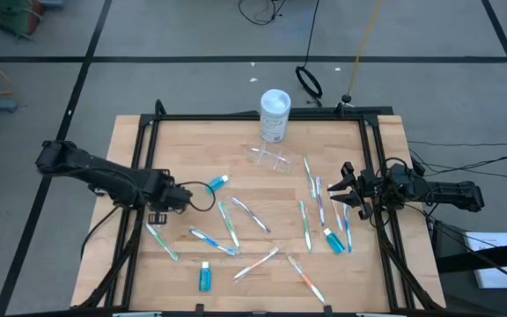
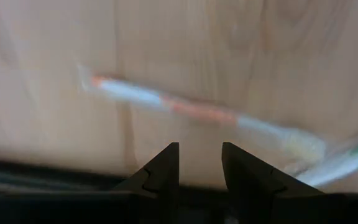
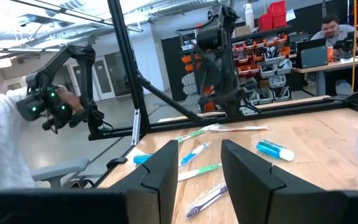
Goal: Pick & Place toothbrushing station
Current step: Put the orange toothbrush into the transparent organizer
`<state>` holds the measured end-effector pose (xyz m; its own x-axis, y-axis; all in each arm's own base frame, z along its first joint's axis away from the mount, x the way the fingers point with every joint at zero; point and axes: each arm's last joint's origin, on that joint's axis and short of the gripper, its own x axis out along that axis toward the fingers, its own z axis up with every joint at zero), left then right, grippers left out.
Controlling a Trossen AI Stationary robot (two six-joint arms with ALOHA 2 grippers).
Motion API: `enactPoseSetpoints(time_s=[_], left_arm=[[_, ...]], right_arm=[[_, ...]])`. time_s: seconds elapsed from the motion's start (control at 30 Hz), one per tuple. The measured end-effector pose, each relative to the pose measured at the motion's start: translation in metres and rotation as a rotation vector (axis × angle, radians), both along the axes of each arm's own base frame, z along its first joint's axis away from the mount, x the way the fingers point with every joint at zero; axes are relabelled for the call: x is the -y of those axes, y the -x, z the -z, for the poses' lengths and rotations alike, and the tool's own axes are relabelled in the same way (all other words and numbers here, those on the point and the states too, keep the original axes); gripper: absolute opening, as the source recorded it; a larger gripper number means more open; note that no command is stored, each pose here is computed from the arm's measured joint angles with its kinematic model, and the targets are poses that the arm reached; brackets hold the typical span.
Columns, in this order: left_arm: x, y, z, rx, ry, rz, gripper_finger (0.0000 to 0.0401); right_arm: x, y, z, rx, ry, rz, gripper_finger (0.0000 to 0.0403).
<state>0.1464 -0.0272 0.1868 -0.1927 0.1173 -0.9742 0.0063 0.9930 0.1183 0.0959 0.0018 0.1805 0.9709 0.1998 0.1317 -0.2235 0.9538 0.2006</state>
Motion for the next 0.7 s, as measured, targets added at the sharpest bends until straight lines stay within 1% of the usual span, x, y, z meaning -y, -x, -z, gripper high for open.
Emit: enactPoseSetpoints(time_s=[0.1,0.2,0.37,0.53,0.63,0.7], left_arm=[[0.009,-0.004,0.009,-0.073,0.048,0.070,0.0127],[0.016,-0.006,0.019,-0.160,0.028,0.108,0.0127],[0.025,-0.011,0.036,-0.265,-0.013,0.141,0.0127],[0.028,-0.016,0.048,-0.296,-0.047,0.126,0.0127],[0.030,-0.019,0.050,-0.301,-0.042,0.120,0.0127],[0.031,-0.023,0.049,-0.277,-0.034,0.122,0.0127]], right_arm=[[0.000,0.000,0.000,0.000,0.000,0.000,0.0114],[0.000,0.000,0.000,0.000,0.000,0.000,0.0114],[0.000,0.000,0.000,0.000,0.000,0.000,0.0114],[0.000,0.000,0.000,0.000,0.000,0.000,0.0114],[0.000,0.000,0.000,0.000,0.000,0.000,0.0114],[0.000,0.000,0.000,0.000,0.000,0.000,0.0114]])
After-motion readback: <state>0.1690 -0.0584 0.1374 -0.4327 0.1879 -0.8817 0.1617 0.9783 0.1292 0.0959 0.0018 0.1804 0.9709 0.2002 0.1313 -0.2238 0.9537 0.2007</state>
